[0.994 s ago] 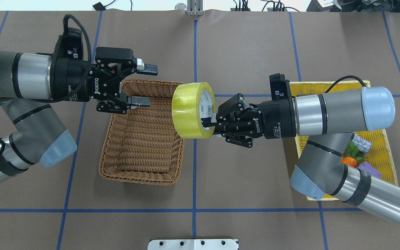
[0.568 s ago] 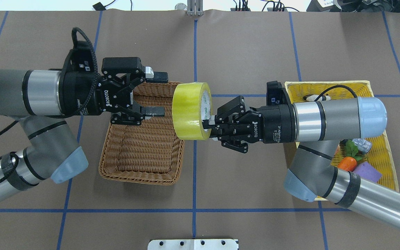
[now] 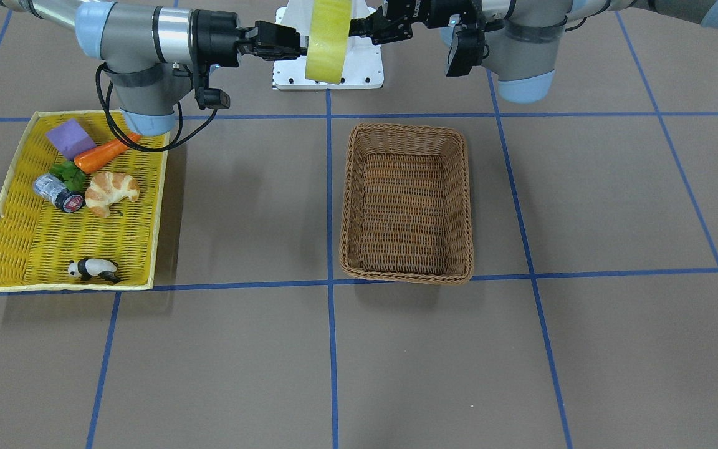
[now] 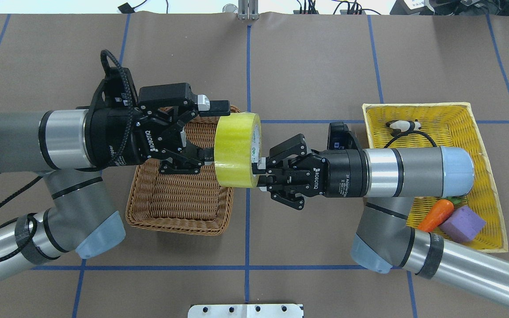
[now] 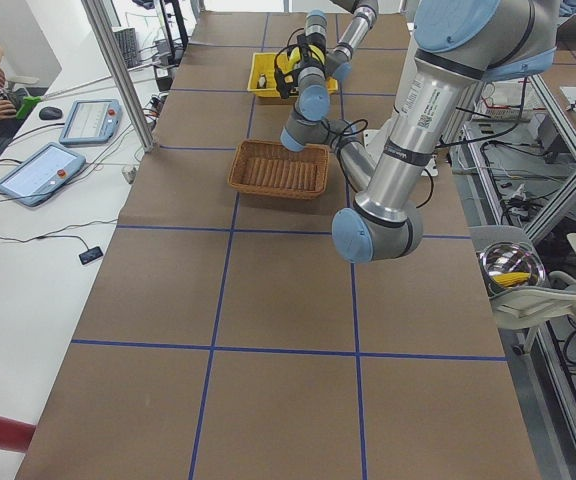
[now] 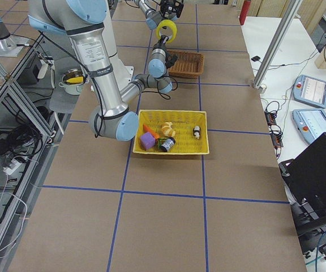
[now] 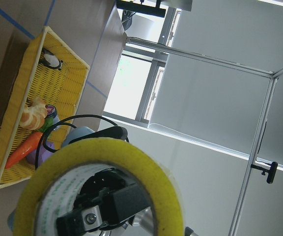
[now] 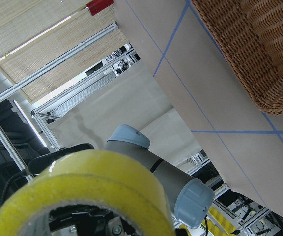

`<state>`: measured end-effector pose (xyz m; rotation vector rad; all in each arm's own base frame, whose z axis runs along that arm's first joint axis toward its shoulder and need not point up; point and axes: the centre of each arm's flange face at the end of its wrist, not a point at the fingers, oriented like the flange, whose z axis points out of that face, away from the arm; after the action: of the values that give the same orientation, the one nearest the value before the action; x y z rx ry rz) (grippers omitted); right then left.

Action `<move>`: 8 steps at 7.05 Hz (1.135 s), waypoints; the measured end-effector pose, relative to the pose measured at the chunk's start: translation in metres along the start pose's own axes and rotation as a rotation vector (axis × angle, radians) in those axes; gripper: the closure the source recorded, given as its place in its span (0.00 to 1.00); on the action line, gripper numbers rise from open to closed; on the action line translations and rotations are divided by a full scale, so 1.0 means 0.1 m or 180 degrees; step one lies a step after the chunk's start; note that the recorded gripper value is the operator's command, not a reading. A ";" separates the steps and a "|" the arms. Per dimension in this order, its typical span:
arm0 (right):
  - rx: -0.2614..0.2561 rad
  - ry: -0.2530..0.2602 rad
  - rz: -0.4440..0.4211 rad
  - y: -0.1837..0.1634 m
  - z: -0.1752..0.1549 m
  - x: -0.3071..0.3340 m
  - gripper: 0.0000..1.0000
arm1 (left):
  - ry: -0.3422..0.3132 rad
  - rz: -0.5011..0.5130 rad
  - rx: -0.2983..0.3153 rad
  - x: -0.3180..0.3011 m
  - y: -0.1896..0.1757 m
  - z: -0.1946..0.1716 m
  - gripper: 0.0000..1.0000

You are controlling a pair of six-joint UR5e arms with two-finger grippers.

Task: Move tape to another basket

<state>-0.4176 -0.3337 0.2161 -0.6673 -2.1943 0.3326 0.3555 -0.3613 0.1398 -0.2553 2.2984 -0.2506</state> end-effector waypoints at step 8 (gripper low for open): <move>-0.0313 0.0045 0.0199 0.15 0.04 0.11 0.00 | 0.0002 -0.0222 -0.0036 -0.06 0.08 0.04 1.00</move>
<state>-0.4213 -0.3155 0.2138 -0.7912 -2.1907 0.2525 0.3617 -0.3527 0.1398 -0.3417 2.2947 -0.2730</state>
